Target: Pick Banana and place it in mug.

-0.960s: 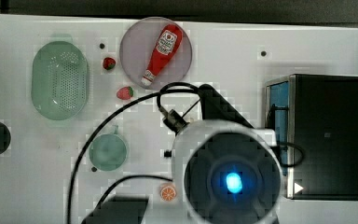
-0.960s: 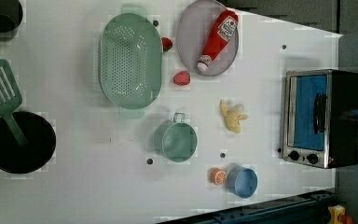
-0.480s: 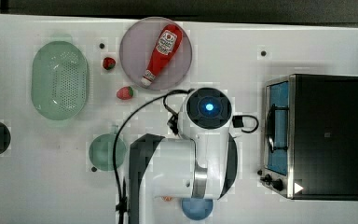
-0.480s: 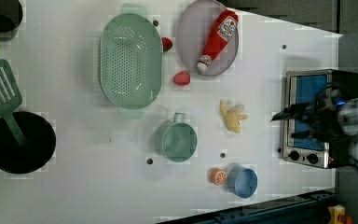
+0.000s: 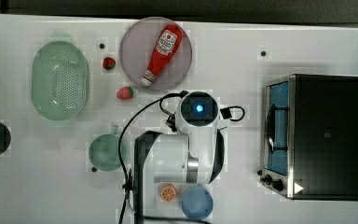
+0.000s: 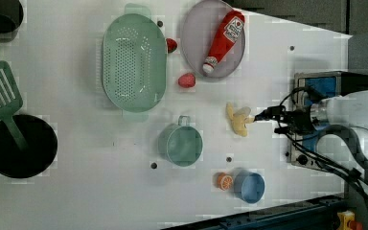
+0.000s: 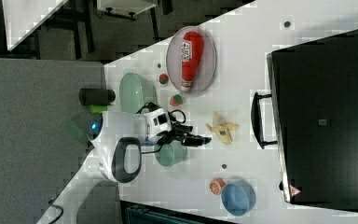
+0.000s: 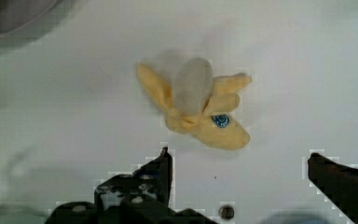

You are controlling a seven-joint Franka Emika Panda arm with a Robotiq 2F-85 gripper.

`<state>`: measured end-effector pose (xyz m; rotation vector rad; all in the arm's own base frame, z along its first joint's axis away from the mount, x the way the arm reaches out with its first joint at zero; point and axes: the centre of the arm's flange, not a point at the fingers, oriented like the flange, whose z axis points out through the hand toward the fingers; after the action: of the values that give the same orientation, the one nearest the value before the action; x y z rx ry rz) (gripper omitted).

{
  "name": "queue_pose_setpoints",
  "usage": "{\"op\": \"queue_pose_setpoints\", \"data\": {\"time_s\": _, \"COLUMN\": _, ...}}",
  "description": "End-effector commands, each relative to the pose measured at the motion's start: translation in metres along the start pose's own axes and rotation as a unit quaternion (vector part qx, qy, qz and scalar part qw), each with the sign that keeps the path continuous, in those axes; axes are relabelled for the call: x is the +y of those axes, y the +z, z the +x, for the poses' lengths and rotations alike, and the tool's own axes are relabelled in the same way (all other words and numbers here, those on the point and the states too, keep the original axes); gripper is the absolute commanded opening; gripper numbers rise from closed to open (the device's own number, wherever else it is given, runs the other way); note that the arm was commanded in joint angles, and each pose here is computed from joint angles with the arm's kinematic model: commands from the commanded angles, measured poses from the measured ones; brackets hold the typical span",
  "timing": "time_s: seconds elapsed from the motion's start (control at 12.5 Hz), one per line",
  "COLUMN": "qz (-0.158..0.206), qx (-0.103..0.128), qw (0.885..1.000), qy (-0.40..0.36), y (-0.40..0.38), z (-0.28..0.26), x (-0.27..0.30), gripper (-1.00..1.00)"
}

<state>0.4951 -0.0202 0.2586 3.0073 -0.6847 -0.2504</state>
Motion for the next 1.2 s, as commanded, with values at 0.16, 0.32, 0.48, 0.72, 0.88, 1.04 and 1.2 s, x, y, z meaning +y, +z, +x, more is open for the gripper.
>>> {"op": "queue_pose_setpoints", "data": {"time_s": 0.16, "qz": 0.010, "qx": 0.025, "qw": 0.999, "qy": -0.038, "y": 0.042, "z": 0.006, "x": -0.006, "gripper": 1.00}}
{"op": "queue_pose_setpoints", "data": {"time_s": 0.32, "qz": 0.015, "qx": 0.038, "qw": 0.998, "qy": -0.041, "y": 0.065, "z": 0.008, "x": -0.010, "gripper": 1.00}}
{"op": "queue_pose_setpoints", "data": {"time_s": 0.48, "qz": 0.018, "qx": 0.045, "qw": 0.998, "qy": -0.044, "y": 0.087, "z": 0.007, "x": -0.013, "gripper": 1.00}}
{"op": "queue_pose_setpoints", "data": {"time_s": 0.72, "qz": 0.025, "qx": 0.061, "qw": 0.997, "qy": -0.046, "y": 0.107, "z": 0.008, "x": -0.016, "gripper": 1.00}}
{"op": "queue_pose_setpoints", "data": {"time_s": 0.88, "qz": 0.023, "qx": 0.056, "qw": 0.997, "qy": -0.049, "y": 0.117, "z": 0.004, "x": -0.018, "gripper": 1.00}}
{"op": "queue_pose_setpoints", "data": {"time_s": 1.04, "qz": 0.024, "qx": 0.057, "qw": 0.997, "qy": -0.050, "y": 0.118, "z": 0.003, "x": -0.018, "gripper": 0.69}}
{"op": "queue_pose_setpoints", "data": {"time_s": 1.2, "qz": 0.025, "qx": 0.058, "qw": 0.997, "qy": -0.050, "y": 0.118, "z": 0.002, "x": -0.018, "gripper": 0.19}}
